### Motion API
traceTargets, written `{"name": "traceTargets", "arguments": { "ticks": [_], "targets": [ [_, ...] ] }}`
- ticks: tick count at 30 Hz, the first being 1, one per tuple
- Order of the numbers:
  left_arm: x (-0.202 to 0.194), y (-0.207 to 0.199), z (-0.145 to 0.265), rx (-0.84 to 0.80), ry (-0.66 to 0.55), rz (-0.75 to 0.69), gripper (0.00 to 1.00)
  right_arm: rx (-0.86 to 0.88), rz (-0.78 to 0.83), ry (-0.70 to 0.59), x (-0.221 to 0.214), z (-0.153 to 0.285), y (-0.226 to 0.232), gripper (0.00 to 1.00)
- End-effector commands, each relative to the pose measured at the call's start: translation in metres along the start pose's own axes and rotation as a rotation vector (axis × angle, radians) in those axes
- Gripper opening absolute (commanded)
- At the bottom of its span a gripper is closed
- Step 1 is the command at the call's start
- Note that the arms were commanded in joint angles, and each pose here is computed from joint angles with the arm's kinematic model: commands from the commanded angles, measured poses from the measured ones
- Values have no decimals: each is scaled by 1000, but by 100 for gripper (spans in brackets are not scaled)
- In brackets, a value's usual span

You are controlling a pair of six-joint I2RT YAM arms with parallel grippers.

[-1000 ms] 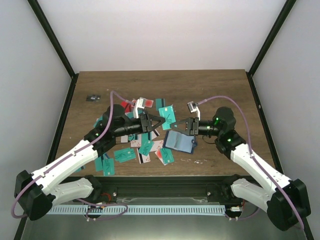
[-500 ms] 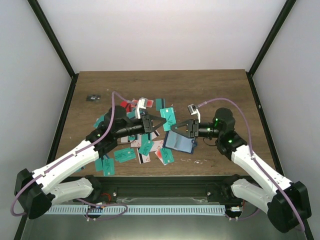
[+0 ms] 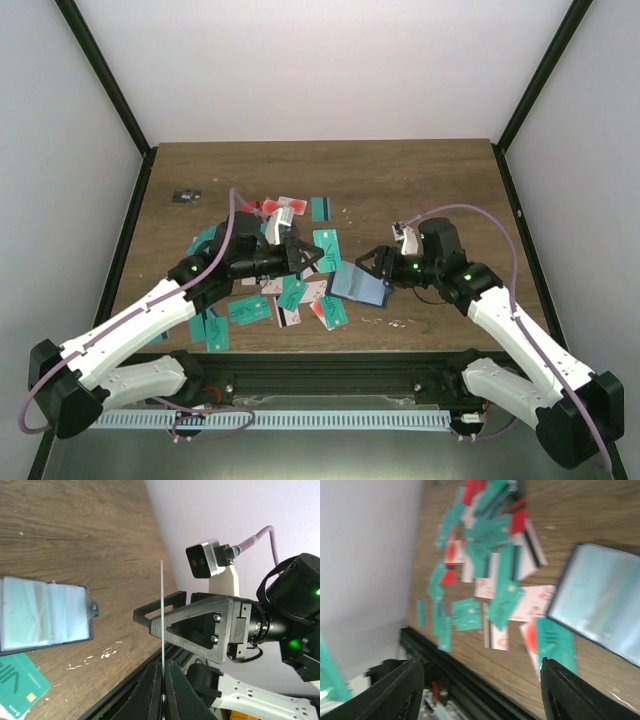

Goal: Put the credit cards into the card holder

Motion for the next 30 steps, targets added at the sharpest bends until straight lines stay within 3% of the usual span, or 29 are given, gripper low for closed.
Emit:
{"name": "traceTargets", "arguments": {
  "ticks": [1, 4, 11, 20, 30],
  "targets": [
    [-18, 22, -10, 88, 84, 8, 4, -261, -10, -104, 8, 11, -37, 66],
    [-26, 35, -33, 103, 168, 0, 4, -324, -28, -148, 13, 11, -53, 67],
    [-39, 59, -91, 41, 324, -19, 4, -474, -129, -112, 18, 9, -103, 63],
    [-45, 101, -147, 5, 513, -35, 4, -435, -305, -78, 20, 5, -154, 50],
    [-52, 131, -165, -12, 540, -35, 4, -412, -349, -32, 14, -12, -173, 36]
  ]
}}
Point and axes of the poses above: each gripper's point midway between its finger pads, its own z axis back along the fingers, its own y axis along the line the jaws close on, x = y × z, the point moved 4 cm from there along z, back along the fingers, and after that the axes turned 15 degrees about -z, right-handed, at the moved point
